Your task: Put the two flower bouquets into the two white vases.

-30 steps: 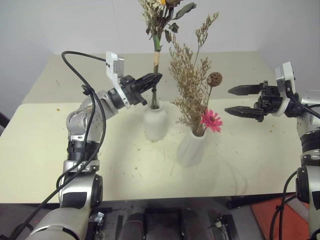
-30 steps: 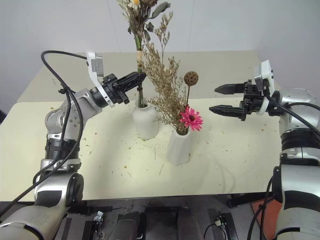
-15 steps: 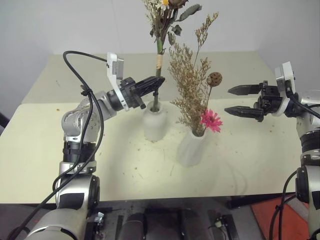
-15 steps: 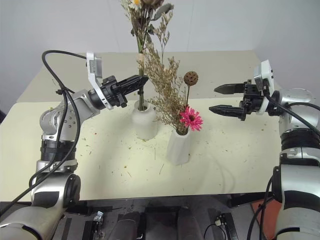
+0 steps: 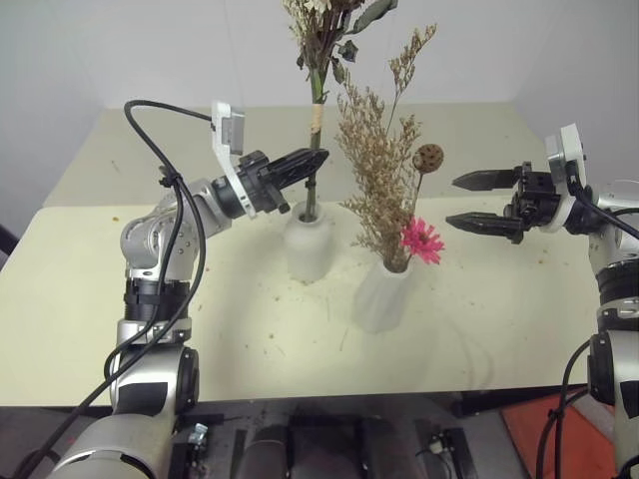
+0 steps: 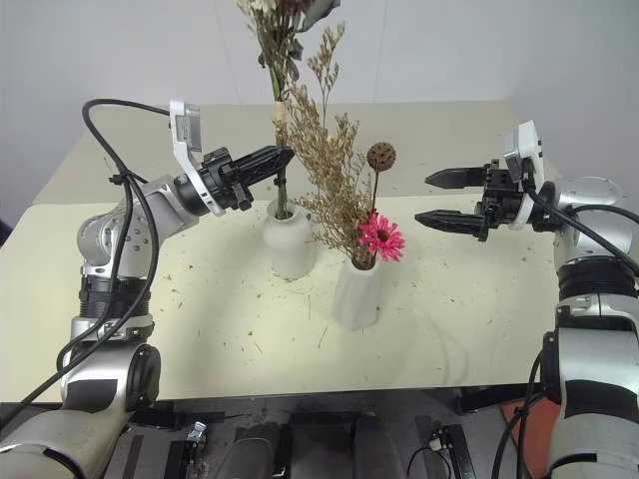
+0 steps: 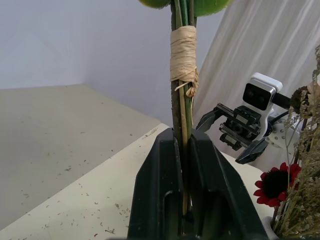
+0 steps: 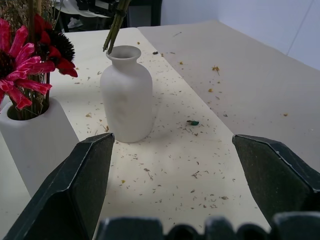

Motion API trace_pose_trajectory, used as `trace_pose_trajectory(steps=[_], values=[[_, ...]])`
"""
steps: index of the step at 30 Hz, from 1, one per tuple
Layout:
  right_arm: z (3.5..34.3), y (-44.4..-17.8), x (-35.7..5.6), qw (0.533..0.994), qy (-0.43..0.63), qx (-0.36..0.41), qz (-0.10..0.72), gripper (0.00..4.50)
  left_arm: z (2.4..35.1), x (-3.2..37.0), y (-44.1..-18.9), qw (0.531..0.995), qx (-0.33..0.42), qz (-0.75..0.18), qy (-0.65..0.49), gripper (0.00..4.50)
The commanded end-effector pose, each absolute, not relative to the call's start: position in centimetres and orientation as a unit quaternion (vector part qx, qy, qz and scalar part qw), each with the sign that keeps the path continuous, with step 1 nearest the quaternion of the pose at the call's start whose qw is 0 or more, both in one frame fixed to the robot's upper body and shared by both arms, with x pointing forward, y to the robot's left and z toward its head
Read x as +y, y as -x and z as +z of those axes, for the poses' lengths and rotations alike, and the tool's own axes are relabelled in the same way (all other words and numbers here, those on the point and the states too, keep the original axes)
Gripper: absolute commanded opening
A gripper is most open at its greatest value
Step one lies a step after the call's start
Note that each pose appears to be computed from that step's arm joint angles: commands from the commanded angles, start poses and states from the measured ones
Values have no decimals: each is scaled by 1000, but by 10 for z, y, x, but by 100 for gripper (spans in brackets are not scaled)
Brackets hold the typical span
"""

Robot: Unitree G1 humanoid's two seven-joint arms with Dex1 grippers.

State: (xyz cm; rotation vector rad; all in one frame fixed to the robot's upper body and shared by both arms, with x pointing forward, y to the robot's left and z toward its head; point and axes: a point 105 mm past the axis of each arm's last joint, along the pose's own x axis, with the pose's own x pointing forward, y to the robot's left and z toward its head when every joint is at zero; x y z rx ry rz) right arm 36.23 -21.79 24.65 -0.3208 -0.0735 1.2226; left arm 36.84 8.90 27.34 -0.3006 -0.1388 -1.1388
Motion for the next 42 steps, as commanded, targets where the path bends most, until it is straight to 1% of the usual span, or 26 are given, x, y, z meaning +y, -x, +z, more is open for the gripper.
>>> trace_pose_trajectory(steps=[1, 9, 22, 42], values=[[258, -354, -218, 791, 155, -54, 589, 450, 295, 92, -371, 831, -107, -528, 137, 2], [255, -354, -217, 791, 153, -51, 590, 450, 293, 91, -377, 840, -106, -513, 140, 2], [257, -353, -217, 791, 150, -55, 591, 450, 263, 87, -383, 859, -95, -494, 92, 2], [257, -354, -217, 793, 147, -57, 589, 450, 237, 86, -366, 865, -76, -485, 100, 2]])
